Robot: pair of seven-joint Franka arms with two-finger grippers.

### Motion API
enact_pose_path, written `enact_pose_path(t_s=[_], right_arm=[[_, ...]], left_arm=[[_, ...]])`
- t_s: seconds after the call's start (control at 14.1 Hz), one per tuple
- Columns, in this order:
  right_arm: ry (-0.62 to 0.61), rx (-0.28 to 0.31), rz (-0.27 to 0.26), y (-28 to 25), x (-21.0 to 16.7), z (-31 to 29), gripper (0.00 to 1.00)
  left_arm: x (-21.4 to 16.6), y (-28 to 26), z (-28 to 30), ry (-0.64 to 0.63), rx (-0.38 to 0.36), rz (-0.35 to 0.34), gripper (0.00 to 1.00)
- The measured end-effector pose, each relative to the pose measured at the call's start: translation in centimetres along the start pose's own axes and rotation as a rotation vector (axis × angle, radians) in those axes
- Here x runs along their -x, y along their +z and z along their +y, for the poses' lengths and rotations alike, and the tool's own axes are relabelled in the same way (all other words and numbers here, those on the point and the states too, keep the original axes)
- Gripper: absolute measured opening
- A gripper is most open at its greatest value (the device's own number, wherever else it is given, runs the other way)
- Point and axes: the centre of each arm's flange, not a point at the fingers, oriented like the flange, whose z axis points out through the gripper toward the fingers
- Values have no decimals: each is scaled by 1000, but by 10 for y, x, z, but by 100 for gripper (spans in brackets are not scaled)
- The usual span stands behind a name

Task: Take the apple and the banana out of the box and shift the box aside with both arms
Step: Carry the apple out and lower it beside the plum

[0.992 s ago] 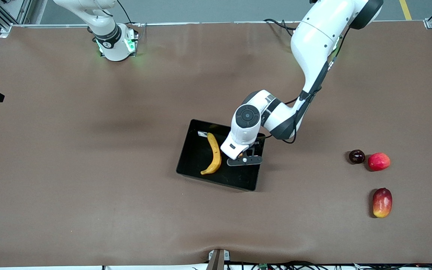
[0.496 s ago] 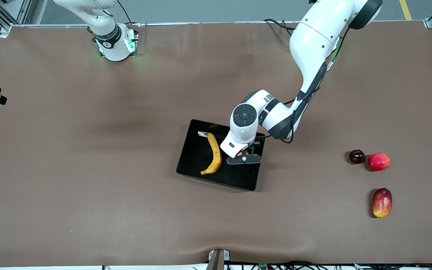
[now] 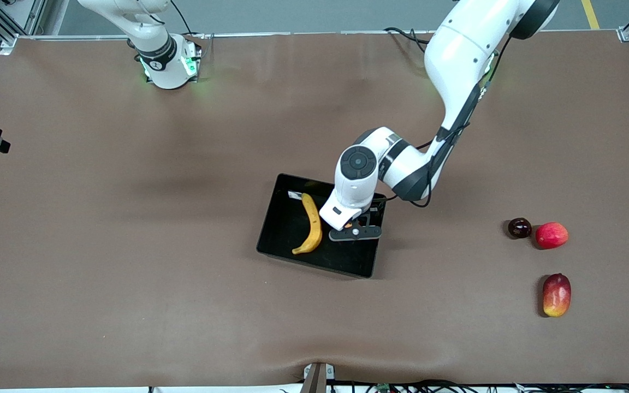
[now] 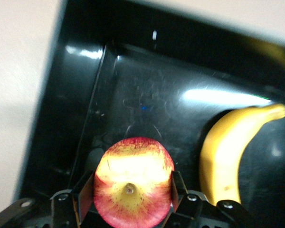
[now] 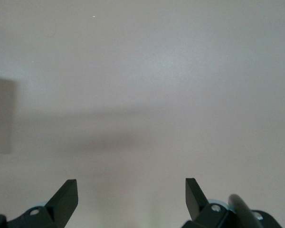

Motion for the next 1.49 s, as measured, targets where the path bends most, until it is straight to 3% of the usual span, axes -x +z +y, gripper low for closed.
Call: enact_pose_path(t_s=[0.28,0.57,0.78,1.06,1.49], right_arm=[[0,0,0,0,0,0,100],[0,0,-11,6,-3,0,100],[0,-1,-29,15,-8,0,100],[-1,-1,-64,35,-17,0,100],[-1,-1,-63,35,-18,0,100]], left_arm=[[-41,-87,-42,-22,17,89,69],[-92,-133,-153,58,-63,59,69],[-108,-111,-226,100,-116,-35,69],[-105,-44,-292,57,-145,-151,69],[-107,19,-329,-5,-133,-181,69]])
